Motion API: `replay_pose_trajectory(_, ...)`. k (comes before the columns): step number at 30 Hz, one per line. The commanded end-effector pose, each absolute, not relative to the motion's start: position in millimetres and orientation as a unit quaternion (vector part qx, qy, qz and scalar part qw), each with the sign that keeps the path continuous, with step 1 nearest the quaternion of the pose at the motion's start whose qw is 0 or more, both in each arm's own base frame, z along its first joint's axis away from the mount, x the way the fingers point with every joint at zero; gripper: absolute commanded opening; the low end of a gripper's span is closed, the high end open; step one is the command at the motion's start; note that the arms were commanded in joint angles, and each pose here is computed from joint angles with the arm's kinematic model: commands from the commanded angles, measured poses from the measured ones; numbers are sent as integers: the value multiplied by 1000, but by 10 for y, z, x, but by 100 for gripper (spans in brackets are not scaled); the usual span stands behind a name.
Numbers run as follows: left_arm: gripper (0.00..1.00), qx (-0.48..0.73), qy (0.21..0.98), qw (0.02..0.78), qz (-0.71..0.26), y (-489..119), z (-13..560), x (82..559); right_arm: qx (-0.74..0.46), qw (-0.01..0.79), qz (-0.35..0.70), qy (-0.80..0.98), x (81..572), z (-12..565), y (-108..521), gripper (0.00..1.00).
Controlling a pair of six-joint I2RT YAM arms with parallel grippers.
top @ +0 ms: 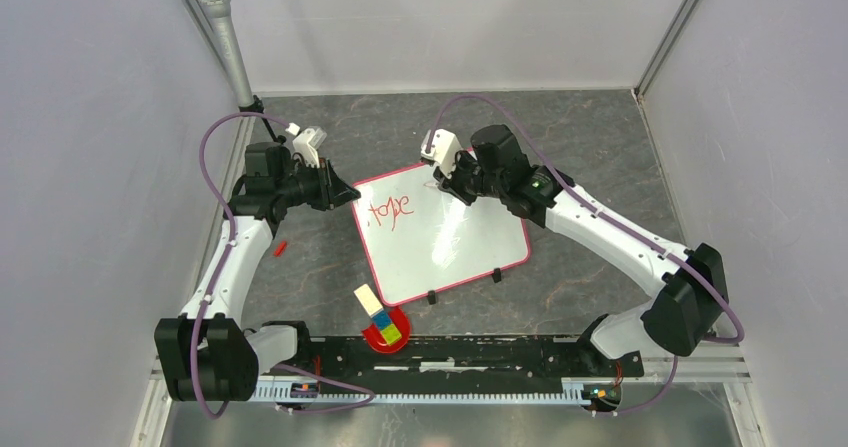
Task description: Write a sentence on the whiteboard
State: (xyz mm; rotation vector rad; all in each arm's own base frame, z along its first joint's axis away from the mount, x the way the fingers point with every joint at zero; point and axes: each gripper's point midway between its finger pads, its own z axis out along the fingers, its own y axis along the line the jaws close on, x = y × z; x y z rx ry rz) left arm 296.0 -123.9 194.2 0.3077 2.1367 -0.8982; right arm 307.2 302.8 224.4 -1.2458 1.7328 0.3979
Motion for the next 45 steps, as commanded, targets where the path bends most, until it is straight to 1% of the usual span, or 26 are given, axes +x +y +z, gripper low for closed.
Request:
replay_pose_trajectory(1, 3, 140, 844, 384, -347, -1233, 1886, 2898, -509, 473, 167, 699, 3104, 2311, 3097, 0)
replay_pose_trajectory(9, 3, 140, 844, 384, -348, -1234, 1886, 2902, -524, 450, 172, 703, 2952, 2118, 3034, 0)
replay_pose_trajectory(23, 2, 138, 844, 385, -347, -1231, 1883, 2892, -526, 434, 165, 713, 2778, 1942, 2847, 0)
replay_pose_trajectory(30, 3, 139, 843, 387, -347, -1232, 1890, 2891, -534, 419, 182, 711, 2645, 1823, 2933, 0)
replay_pose_trajectory(38, 3, 138, 843, 390, -344, -1226, 1901, 2878, -543, 432, 196, 693, 2649, 2015, 3158, 0)
replay_pose_trajectory(45, 3, 137, 843, 390, -345, -1227, 1904, 2885, -535, 471, 194, 674, 2717, 2311, 3192, 0)
